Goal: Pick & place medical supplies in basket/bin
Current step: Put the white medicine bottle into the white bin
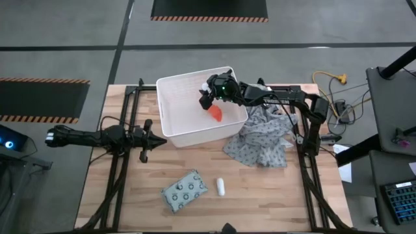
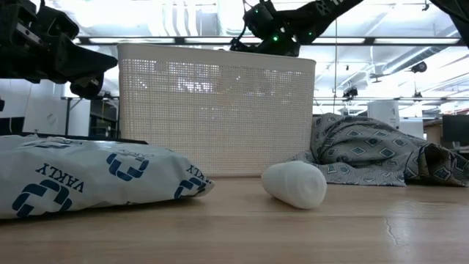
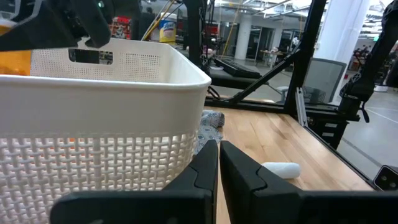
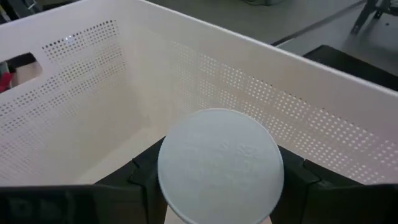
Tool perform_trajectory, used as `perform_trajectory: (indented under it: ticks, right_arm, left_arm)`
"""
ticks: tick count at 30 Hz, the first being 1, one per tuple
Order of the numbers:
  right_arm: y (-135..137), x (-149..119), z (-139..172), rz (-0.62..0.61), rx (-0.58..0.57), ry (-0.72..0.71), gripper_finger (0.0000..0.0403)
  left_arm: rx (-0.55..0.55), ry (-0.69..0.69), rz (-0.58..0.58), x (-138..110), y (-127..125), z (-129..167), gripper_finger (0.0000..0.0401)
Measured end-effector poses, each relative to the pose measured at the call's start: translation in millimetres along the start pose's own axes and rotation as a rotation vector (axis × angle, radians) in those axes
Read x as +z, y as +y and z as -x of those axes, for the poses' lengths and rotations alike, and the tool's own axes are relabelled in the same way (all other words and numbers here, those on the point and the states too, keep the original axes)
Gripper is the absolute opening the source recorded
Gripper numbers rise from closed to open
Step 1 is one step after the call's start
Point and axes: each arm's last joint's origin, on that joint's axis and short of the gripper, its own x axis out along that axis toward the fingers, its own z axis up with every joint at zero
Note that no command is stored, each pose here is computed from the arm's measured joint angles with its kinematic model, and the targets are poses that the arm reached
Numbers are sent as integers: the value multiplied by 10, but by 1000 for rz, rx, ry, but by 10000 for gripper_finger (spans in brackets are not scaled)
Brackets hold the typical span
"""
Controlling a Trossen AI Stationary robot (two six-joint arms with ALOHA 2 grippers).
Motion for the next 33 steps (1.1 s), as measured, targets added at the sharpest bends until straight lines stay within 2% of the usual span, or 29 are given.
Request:
perform_trajectory:
  ticks: [3, 7, 9, 12, 16, 21, 25, 33]
  right_arm:
    - [45, 76, 34, 13, 15, 11, 187]
    - [163, 198, 102, 99, 38, 12, 187]
    - [208, 271, 96, 106, 47, -5, 187]
    - [237, 277, -29, 96, 39, 46, 187]
    - [282, 183, -286, 118, 15, 170, 187]
    - [371, 134, -591, 68, 59, 196, 187]
    - [393, -1, -835, 59, 46, 271, 187]
    - [436, -226, -1112, 54, 77, 372, 187]
  left_arm:
    - [0, 0, 0, 0, 0, 0, 0]
    - [0, 0, 0, 0, 0, 0, 0]
    - [0, 0, 0, 0, 0, 0, 0]
    - [0, 0, 0, 0, 0, -1, 0]
    - [1, 5, 0, -4, 1, -3, 0]
    - [1, 7, 0, -5, 1, -5, 0]
    - [1, 8, -1, -6, 1, -6, 0]
    - [1, 8, -1, -6, 1, -6, 0]
